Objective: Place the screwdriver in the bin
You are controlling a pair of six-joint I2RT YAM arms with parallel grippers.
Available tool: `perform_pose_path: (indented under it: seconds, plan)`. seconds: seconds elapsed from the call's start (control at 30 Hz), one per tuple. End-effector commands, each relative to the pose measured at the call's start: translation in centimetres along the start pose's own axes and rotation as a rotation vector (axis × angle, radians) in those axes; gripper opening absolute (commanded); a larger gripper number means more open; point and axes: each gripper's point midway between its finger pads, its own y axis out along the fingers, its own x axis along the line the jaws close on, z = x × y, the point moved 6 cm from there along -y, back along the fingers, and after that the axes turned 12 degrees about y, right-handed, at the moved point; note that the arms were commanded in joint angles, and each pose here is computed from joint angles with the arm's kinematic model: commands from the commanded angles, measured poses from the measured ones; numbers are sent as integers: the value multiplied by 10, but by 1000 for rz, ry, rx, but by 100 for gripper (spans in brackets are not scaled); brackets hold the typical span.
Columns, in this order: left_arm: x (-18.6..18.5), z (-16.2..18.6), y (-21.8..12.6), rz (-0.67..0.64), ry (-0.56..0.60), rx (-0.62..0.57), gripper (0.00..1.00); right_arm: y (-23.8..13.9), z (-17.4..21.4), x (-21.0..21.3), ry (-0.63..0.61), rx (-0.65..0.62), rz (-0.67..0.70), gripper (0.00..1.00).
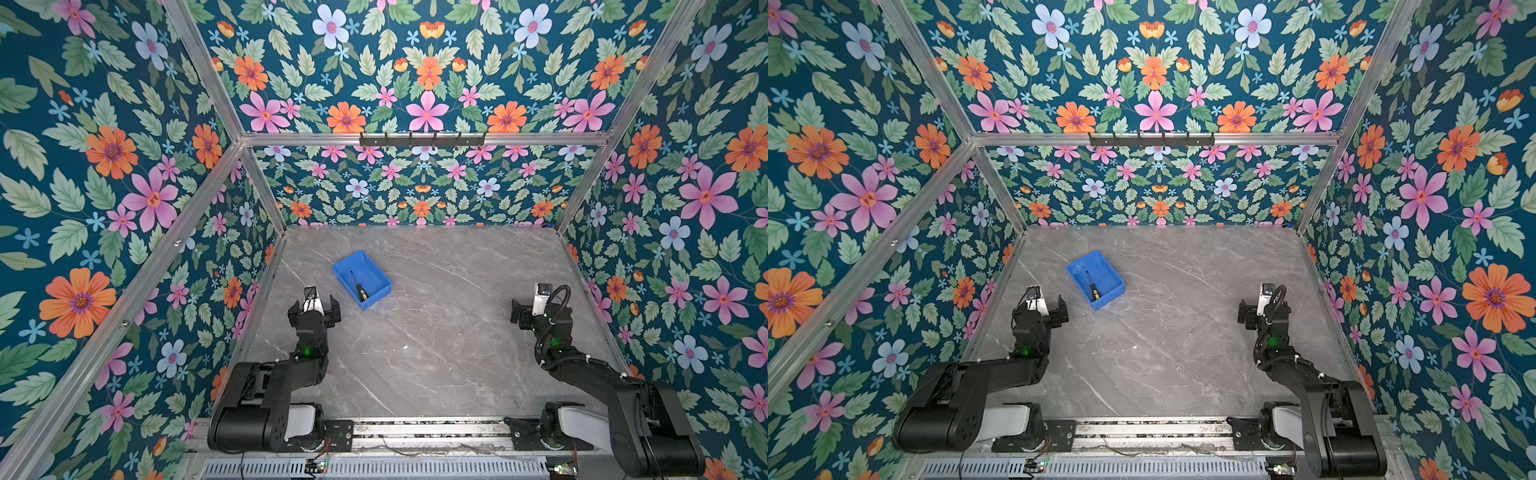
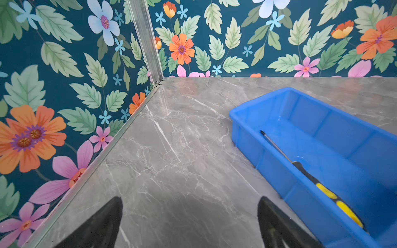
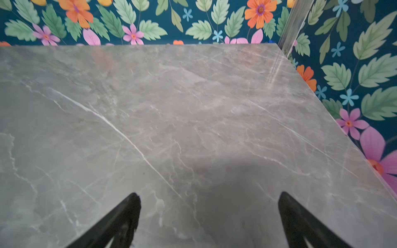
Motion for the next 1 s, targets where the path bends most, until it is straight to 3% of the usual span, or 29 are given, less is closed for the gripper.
perform_pose_path:
  seconds: [0.0, 0.17, 0.37, 0.97]
  plan:
    - [5, -23, 5, -4, -67, -169, 99, 10, -13, 4, 50, -83, -27, 99]
    - [6, -9, 18, -4, -92, -154, 99, 24, -1, 2, 40, -67, -24, 99]
    - [6, -4, 34, -13, -98, -55, 99, 28, -2, 2, 49, -31, -17, 99]
    - [7, -6, 33, -21, -91, -71, 100, 28, -2, 0, 53, -30, -17, 99]
